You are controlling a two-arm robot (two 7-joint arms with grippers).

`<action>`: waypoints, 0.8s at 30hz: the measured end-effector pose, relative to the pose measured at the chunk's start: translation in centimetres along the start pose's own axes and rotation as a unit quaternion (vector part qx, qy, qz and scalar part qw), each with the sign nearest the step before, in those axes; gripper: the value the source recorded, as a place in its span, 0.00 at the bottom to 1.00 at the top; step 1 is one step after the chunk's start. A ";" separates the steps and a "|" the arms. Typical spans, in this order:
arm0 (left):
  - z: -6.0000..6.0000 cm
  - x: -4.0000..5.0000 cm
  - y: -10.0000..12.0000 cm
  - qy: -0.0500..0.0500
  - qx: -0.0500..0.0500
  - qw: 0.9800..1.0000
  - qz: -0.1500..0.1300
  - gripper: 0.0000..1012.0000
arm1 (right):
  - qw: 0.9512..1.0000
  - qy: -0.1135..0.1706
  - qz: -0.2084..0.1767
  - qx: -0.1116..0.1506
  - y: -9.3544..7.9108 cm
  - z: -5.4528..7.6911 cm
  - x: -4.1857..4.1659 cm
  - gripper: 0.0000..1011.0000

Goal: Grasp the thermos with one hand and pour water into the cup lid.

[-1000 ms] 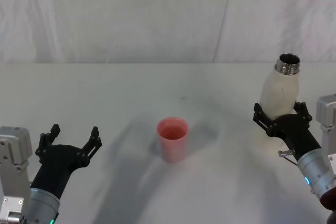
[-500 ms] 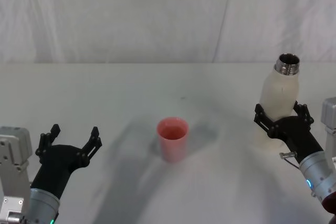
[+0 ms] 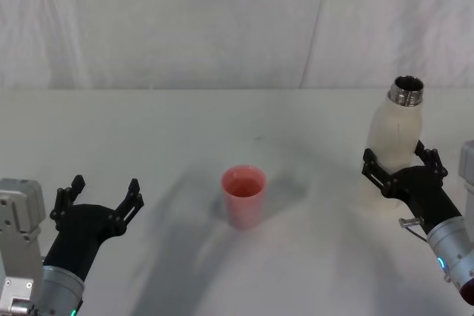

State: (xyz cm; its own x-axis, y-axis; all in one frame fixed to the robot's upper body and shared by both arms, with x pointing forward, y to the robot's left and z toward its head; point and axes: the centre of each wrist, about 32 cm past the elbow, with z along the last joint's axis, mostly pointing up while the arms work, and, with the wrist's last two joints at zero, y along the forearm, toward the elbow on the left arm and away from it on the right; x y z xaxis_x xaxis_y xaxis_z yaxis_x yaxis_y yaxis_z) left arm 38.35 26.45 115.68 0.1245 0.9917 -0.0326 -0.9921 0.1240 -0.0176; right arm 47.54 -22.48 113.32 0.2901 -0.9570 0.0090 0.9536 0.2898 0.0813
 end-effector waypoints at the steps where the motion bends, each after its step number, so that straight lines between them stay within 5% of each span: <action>1: 0.0 0.00 0.0 0.000 0.000 1.000 0.000 0.99 | 1.000 0.000 0.000 0.000 0.0 0.0 0.01 0.99; 24: 0.0 0.00 0.0 0.000 0.000 1.000 0.000 0.99 | 1.000 -0.001 -0.004 -0.002 -1.8 0.1 -0.26 0.99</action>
State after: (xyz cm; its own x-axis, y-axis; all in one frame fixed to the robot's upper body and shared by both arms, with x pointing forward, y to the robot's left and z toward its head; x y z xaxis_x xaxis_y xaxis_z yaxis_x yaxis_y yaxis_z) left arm 38.35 26.45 115.68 0.1244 0.9917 -0.0327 -0.9921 0.1239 -0.0176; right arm 45.69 -22.76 113.30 0.2817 -0.9594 0.0113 0.9564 0.2817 0.0769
